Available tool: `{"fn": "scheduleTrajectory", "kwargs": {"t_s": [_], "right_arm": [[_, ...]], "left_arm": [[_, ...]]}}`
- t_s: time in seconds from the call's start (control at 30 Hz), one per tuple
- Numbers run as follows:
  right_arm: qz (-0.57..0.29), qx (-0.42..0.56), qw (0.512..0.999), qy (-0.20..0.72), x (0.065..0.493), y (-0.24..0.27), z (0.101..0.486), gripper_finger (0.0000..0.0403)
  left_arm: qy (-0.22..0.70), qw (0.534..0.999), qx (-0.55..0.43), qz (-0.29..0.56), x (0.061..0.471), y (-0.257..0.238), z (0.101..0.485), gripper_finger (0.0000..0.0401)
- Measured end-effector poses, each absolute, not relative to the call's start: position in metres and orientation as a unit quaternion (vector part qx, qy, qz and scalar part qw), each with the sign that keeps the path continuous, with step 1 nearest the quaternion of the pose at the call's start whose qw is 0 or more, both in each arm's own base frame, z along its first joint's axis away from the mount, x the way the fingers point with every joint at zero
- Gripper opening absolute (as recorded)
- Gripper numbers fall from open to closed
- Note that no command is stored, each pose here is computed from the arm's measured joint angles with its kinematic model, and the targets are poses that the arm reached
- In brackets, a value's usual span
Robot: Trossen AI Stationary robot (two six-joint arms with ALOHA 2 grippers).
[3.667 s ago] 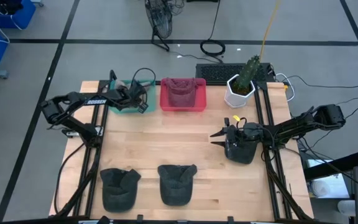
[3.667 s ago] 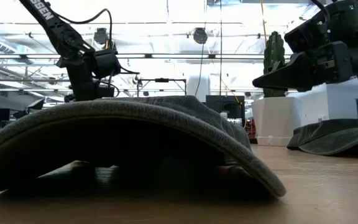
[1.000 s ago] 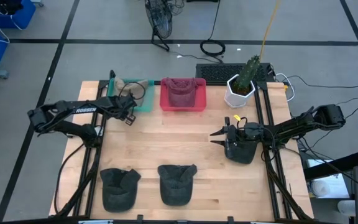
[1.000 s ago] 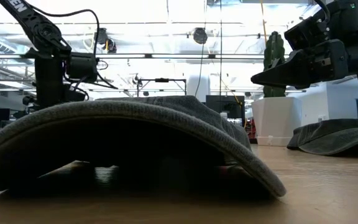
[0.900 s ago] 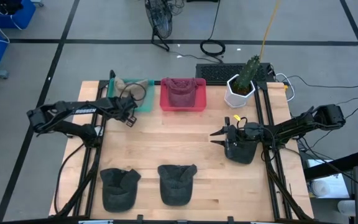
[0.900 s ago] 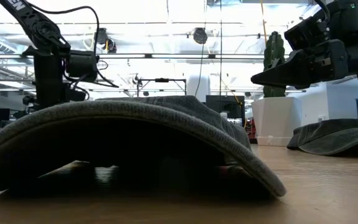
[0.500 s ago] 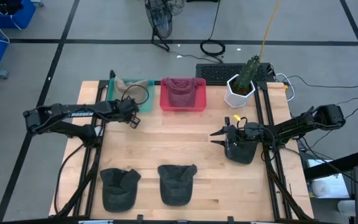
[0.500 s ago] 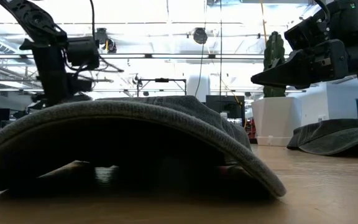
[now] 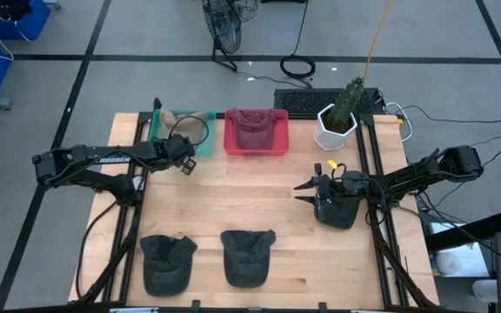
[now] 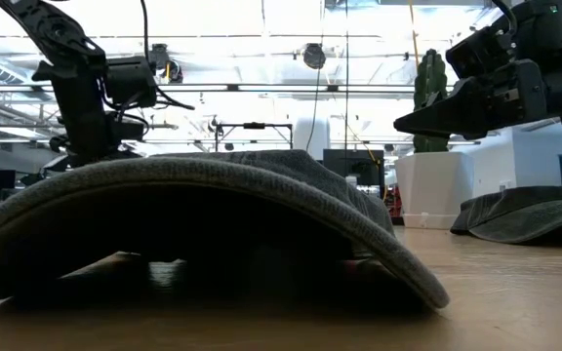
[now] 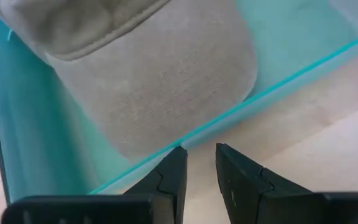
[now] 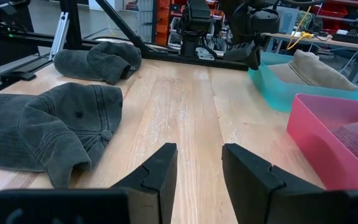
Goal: Pick & Place hat
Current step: Adjust the blue bin on the table, then put the bottom right black cap into the red bin
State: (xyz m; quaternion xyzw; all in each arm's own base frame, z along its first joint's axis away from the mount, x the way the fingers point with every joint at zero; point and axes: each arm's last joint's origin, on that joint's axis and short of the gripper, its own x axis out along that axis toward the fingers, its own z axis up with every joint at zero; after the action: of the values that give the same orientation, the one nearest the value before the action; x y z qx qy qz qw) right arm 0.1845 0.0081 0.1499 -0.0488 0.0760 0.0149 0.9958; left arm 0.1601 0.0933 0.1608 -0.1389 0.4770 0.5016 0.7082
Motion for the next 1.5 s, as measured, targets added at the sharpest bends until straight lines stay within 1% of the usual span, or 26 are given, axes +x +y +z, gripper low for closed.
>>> {"fn": "scheduleTrajectory", "kwargs": {"t_s": [0.23, 0.57, 0.7, 0.87, 1.07, 1.17, 1.27, 1.37, 1.5], "right_arm": [[0.015, -0.049, 0.996, 0.076, 0.184, 0.008, 0.15, 0.0114], [0.016, -0.056, 0.995, 0.084, 0.184, 0.008, 0.148, 0.0114], [0.015, -0.058, 0.995, 0.085, 0.184, 0.008, 0.148, 0.0114], [-0.004, -0.063, 0.994, 0.091, 0.184, 0.007, 0.147, 0.0114], [-0.028, -0.053, 0.995, 0.085, 0.184, 0.005, 0.149, 0.0114], [-0.029, -0.043, 0.996, 0.073, 0.185, 0.005, 0.151, 0.0114], [-0.031, -0.018, 0.997, 0.066, 0.185, 0.005, 0.152, 0.0114], [-0.036, 0.012, 0.998, 0.057, 0.185, 0.003, 0.154, 0.0114], [-0.036, 0.04, 0.997, 0.056, 0.188, 0.004, 0.157, 0.0114]], "left_arm": [[0.466, 0.7, -0.121, 0.527, 0.159, 0.098, 0.162, 0.0092], [0.457, 0.716, -0.133, 0.511, 0.164, 0.092, 0.162, 0.0092], [0.444, 0.729, -0.137, 0.503, 0.167, 0.085, 0.165, 0.0092], [0.399, 0.764, -0.146, 0.485, 0.169, 0.073, 0.178, 0.0092], [0.324, 0.809, -0.149, 0.468, 0.165, 0.061, 0.205, 0.0092], [0.239, 0.856, -0.145, 0.434, 0.171, 0.055, 0.231, 0.0092], [0.153, 0.901, -0.099, 0.393, 0.177, 0.05, 0.257, 0.0092], [0.08, 0.929, -0.069, 0.355, 0.18, 0.046, 0.276, 0.0092], [0.022, 0.955, -0.055, 0.29, 0.183, 0.043, 0.29, 0.0092]]}}
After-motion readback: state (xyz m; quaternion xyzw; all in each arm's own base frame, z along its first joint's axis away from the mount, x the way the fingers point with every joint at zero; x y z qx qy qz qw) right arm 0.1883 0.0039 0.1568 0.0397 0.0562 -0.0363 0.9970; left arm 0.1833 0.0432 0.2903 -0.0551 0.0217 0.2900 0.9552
